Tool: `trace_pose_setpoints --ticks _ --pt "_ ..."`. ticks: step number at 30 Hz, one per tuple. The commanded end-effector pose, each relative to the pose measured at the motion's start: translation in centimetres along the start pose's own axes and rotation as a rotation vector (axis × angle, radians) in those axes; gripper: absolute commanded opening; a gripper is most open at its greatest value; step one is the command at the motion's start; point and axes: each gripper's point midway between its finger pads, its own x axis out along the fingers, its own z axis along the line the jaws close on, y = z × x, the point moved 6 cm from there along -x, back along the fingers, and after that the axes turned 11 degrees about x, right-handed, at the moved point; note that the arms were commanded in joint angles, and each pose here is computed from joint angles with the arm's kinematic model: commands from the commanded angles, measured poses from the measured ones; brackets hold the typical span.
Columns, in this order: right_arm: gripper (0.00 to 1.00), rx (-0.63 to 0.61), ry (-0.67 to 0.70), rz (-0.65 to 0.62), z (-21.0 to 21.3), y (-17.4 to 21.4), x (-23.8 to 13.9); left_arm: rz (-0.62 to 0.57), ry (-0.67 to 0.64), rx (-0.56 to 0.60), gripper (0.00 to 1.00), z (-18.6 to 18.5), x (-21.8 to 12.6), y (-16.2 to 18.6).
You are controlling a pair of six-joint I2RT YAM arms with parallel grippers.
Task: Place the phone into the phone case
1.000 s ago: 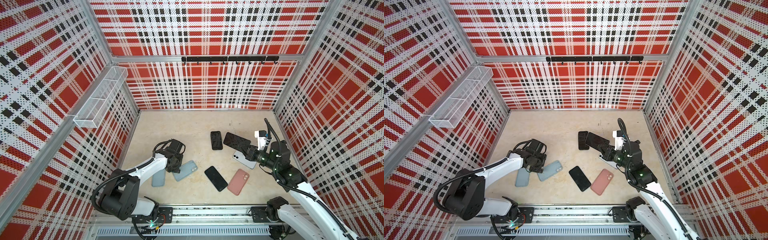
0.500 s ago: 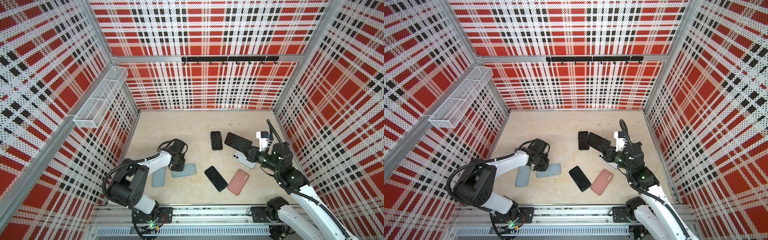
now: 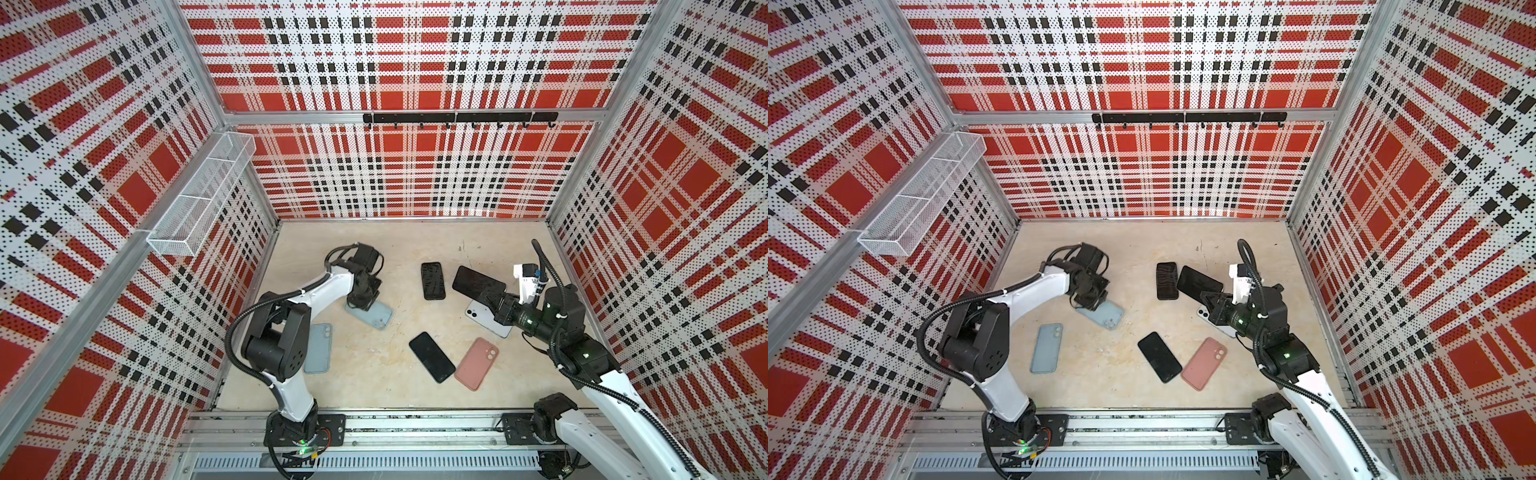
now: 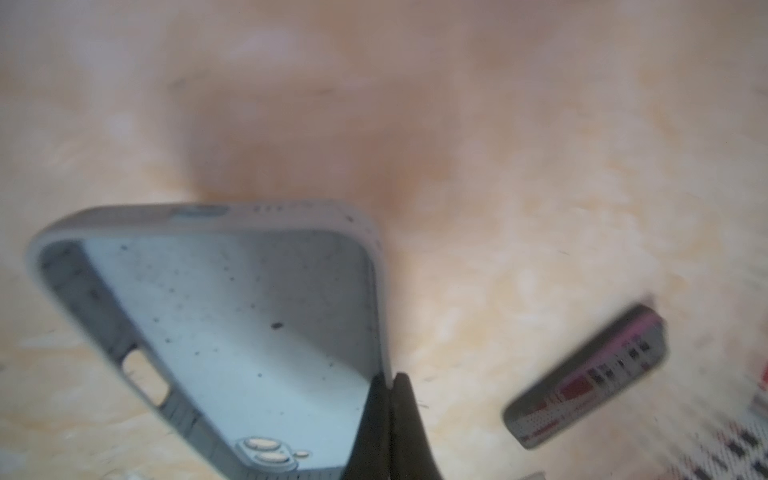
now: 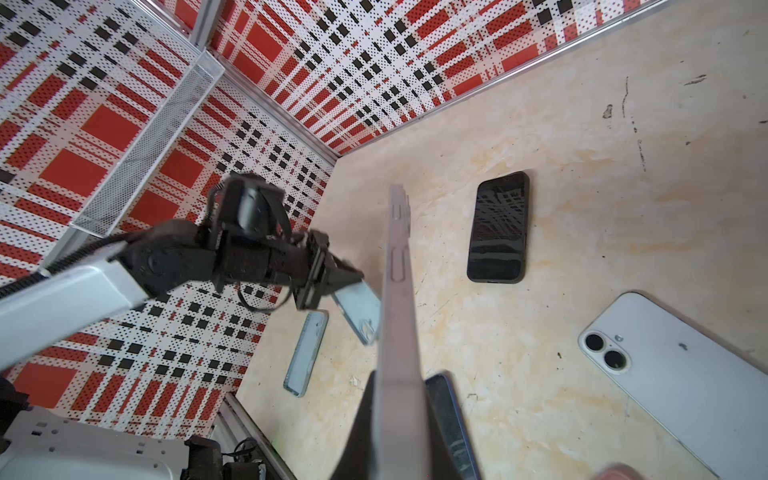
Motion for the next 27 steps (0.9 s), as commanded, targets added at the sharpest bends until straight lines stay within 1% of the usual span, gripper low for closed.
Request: trace_pose_setpoints --ticks 1,4,5,6,8,9,10,11,12,15,16,18,20,24,26,27 --pt "0.0 -0.089 -0.033 -0.099 2.2 -2.2 -1.6 0.059 -0.05 0.577 0.0 -2.8 -0.8 1.1" --pt "0.0 -0.095 -0.006 -0.114 2.2 -2.6 -2.0 0.109 -0.088 0.921 0.0 -5.2 -0.8 3.1" --pt "0.0 -0.095 0.003 -0.12 2.3 -2.7 -2.2 0.115 -0.121 1.034 0.0 -5.6 -0.9 3.9" --pt "0.0 -0.096 0.009 -0.124 2.3 -2.8 -2.3 0.13 -0.119 1.137 0.0 -6.1 -0.7 4.8" --pt "0.0 -0.095 0.026 -0.131 2.4 -3.0 -2.6 0.11 -0.209 1.315 0.0 -6.4 -0.8 6.0" --pt "0.0 -0.093 0.036 -0.136 2.4 -3.2 -2.7 0.104 -0.219 1.4 0.0 -6.6 -0.8 6.8" --pt "0.0 -0.093 0.044 -0.139 2.4 -3.3 -2.9 0.079 -0.253 1.461 0.0 -6.6 -0.9 7.2" --pt "0.0 -0.093 0.053 -0.146 2.5 -3.4 -3.1 0.074 -0.257 1.537 0.0 -6.6 -0.7 8.0" --pt "0.0 -0.093 0.06 -0.149 2.6 -3.5 -3.2 0.087 -0.24 1.605 0.0 -6.5 -0.7 8.9" --pt "0.0 -0.095 0.083 -0.16 2.8 -3.9 -3.7 0.117 -0.209 1.761 0.0 -5.7 -0.4 10.4" --pt "0.0 -0.095 0.089 -0.161 2.8 -3.9 -3.8 0.118 -0.218 1.8 0.0 -5.3 -0.2 10.5" --pt "0.0 -0.093 0.096 -0.163 2.8 -4.0 -3.9 0.169 -0.192 1.881 0.0 -4.4 0.3 11.4" --pt "0.0 -0.089 0.095 -0.165 3.0 -4.1 -3.9 0.218 -0.169 1.922 0.0 -3.6 0.9 11.9" --pt "0.0 -0.077 0.094 -0.167 3.1 -4.3 -3.9 0.243 -0.146 1.884 0.0 -3.1 1.8 11.5" --pt "0.0 -0.074 0.091 -0.167 3.1 -4.3 -3.9 0.224 -0.162 1.853 0.0 -3.3 1.8 10.8" --pt "0.0 -0.075 0.09 -0.165 3.1 -4.3 -3.9 0.209 -0.158 1.831 0.15 -3.5 1.5 10.4"
